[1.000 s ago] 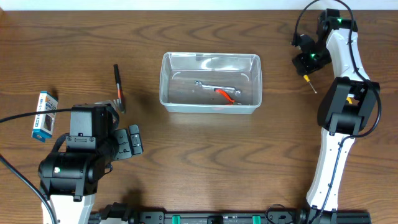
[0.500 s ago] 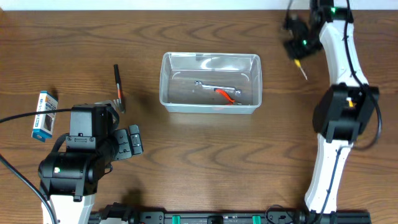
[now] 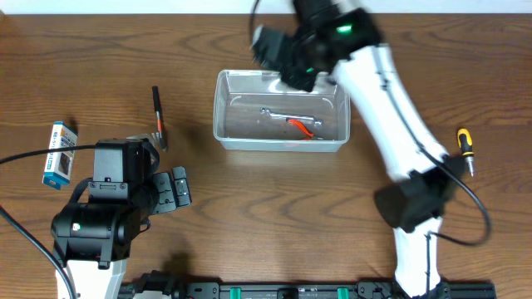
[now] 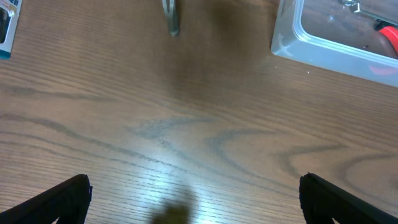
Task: Pack container
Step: 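Place the small screwdriver into the container and release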
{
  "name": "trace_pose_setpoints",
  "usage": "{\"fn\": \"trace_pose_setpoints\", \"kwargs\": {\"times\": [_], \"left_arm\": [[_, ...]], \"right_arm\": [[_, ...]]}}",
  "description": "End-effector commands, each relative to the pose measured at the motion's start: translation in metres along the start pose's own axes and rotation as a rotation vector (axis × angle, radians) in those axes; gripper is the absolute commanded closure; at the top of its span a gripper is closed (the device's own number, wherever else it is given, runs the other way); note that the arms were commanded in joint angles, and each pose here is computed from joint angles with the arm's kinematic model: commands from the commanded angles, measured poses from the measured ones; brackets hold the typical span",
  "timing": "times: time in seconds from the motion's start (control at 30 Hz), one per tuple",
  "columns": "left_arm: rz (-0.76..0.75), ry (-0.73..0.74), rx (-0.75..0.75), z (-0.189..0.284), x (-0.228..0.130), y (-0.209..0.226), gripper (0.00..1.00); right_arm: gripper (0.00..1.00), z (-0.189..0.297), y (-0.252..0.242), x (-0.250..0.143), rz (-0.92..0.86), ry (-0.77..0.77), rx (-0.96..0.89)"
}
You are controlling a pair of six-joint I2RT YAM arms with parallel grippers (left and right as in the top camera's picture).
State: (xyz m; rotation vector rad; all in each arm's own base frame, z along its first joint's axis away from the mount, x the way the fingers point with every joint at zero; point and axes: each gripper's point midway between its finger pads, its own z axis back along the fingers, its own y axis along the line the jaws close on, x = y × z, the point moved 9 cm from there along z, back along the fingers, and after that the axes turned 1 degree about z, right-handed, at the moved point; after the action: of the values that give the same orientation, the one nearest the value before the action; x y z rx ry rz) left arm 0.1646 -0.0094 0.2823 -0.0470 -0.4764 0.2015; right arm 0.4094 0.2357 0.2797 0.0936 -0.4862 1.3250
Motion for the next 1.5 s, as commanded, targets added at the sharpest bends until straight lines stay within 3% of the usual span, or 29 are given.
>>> {"fn": "trace_pose_setpoints", "kwargs": {"times": [0.0,0.17,0.37,0.83,0.97,1.13,1.27,1.3,1.4,1.47], "left_arm": [[0.006,-0.017,0.005,0.004,0.002,0.0,0.02],[0.005,-0.017,0.005,0.004,0.002,0.0,0.02],[0.006,-0.017,0.005,0.004,0.002,0.0,0.02],[0.006,-0.017,0.005,0.004,0.002,0.0,0.02],[0.006,-0.017,0.005,0.004,0.002,0.0,0.02],[0.006,-0.018,0.005,0.004,0.002,0.0,0.02],[0.006,-0.017,0.005,0.004,0.002,0.0,0.02],[0.005,-0.017,0.005,0.004,0.002,0.0,0.02],[0.006,-0.017,0.005,0.004,0.002,0.0,0.02],[0.005,-0.017,0.005,0.004,0.002,0.0,0.02]], "right_arm": [[0.99,-0.049,0.003,-0.011,0.077,0.077,0.088],[0.99,-0.107,0.001,-0.039,0.031,0.173,0.191],[0.97,-0.137,-0.002,-0.061,-0.015,0.222,0.245],[0.63,-0.139,-0.008,-0.07,-0.112,0.219,0.253],[0.62,-0.135,-0.008,-0.068,-0.118,0.212,0.248],[0.61,-0.085,-0.014,-0.048,-0.106,0.139,0.162],[0.25,0.0,-0.02,-0.03,-0.191,0.027,0.013],[0.01,0.022,-0.022,-0.03,-0.202,0.0,-0.026],[0.01,0.089,-0.037,-0.048,-0.361,-0.029,-0.231],[0.01,0.133,-0.052,-0.08,-0.597,-0.02,-0.399]]}}
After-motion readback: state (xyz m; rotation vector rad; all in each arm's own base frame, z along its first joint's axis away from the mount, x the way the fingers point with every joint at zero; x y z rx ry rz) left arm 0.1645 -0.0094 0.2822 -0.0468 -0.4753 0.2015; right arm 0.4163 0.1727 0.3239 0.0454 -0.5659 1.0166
